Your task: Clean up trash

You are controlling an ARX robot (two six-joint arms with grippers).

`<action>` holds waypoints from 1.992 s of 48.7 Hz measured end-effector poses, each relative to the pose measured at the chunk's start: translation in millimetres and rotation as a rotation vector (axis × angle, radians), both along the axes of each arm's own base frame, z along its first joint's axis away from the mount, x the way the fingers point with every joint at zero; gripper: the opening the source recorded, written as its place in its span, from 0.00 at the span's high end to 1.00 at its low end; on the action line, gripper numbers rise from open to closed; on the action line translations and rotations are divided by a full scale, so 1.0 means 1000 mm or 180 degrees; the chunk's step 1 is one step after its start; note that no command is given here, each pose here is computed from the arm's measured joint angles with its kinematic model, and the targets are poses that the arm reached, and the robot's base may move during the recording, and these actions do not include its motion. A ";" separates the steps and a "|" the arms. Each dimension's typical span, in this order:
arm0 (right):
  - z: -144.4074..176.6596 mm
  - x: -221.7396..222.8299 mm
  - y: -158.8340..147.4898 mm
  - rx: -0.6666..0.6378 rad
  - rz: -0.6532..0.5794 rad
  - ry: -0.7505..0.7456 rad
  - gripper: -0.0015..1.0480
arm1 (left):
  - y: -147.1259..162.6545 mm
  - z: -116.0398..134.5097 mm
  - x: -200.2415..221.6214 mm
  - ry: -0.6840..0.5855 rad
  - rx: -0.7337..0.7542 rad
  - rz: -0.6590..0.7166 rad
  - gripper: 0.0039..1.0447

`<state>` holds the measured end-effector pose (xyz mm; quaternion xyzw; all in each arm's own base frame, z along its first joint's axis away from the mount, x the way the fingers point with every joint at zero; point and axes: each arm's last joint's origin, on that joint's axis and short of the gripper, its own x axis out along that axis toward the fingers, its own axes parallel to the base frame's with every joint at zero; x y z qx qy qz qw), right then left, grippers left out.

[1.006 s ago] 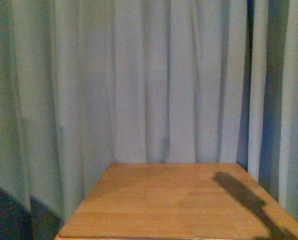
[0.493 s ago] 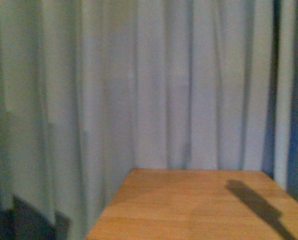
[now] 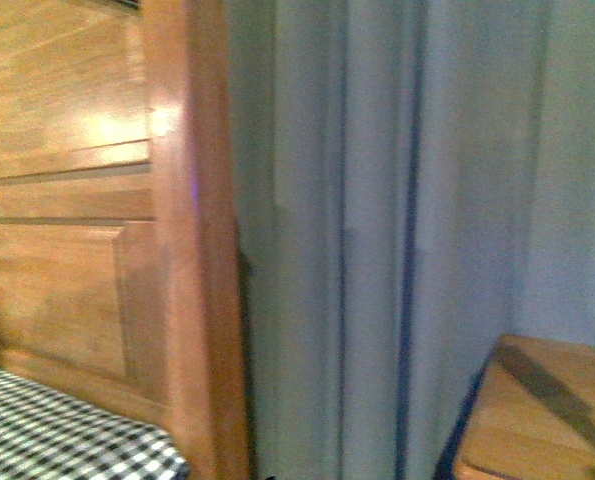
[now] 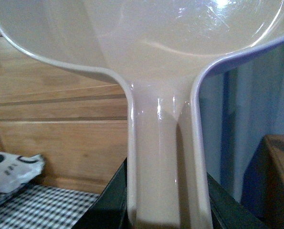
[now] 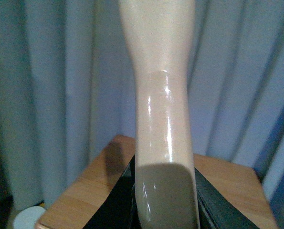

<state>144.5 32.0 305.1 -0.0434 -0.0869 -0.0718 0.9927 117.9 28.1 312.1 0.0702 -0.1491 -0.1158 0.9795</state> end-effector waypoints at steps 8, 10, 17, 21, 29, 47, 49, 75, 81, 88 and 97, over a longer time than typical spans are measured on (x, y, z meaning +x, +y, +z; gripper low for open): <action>0.000 0.000 0.000 0.0003 -0.0005 -0.0007 0.82 | 0.000 0.000 0.000 0.0003 0.0003 -0.0007 0.76; 0.000 -0.001 0.000 0.0003 -0.0005 -0.0009 0.82 | 0.000 0.000 0.000 0.0001 -0.0001 0.0001 0.76; 0.000 -0.001 0.000 0.0004 -0.0008 -0.0009 0.82 | 0.000 0.000 0.000 0.0004 -0.0004 -0.0004 0.76; 0.001 -0.001 0.000 0.0004 -0.0008 -0.0011 0.82 | 0.000 0.000 0.000 0.0006 -0.0007 0.0000 0.76; 0.000 0.000 -0.001 0.0004 -0.0021 -0.0001 0.82 | 0.000 0.000 0.000 0.0008 -0.0006 -0.0007 0.76; 0.000 0.000 0.000 0.0000 0.0001 -0.0010 0.82 | 0.000 0.000 0.000 0.0005 -0.0009 0.0004 0.76; 0.000 0.000 0.000 0.0001 -0.0009 -0.0006 0.82 | 0.000 0.000 0.000 0.0006 -0.0005 -0.0005 0.76; 0.001 -0.001 0.000 -0.0013 0.0018 -0.0010 0.82 | 0.014 -0.009 0.057 0.2039 0.0002 0.0427 0.77; 0.001 -0.001 0.000 -0.0008 -0.0004 -0.0011 0.82 | 0.010 -0.007 0.076 0.2074 0.0415 -0.0028 0.77; 0.001 -0.001 0.000 -0.0007 -0.0009 -0.0010 0.82 | 0.004 -0.009 0.090 0.2132 0.0859 -0.0446 0.77; 0.001 -0.001 0.000 -0.0009 0.0000 -0.0011 0.82 | 0.001 -0.029 0.105 0.2478 0.1285 -0.0781 0.77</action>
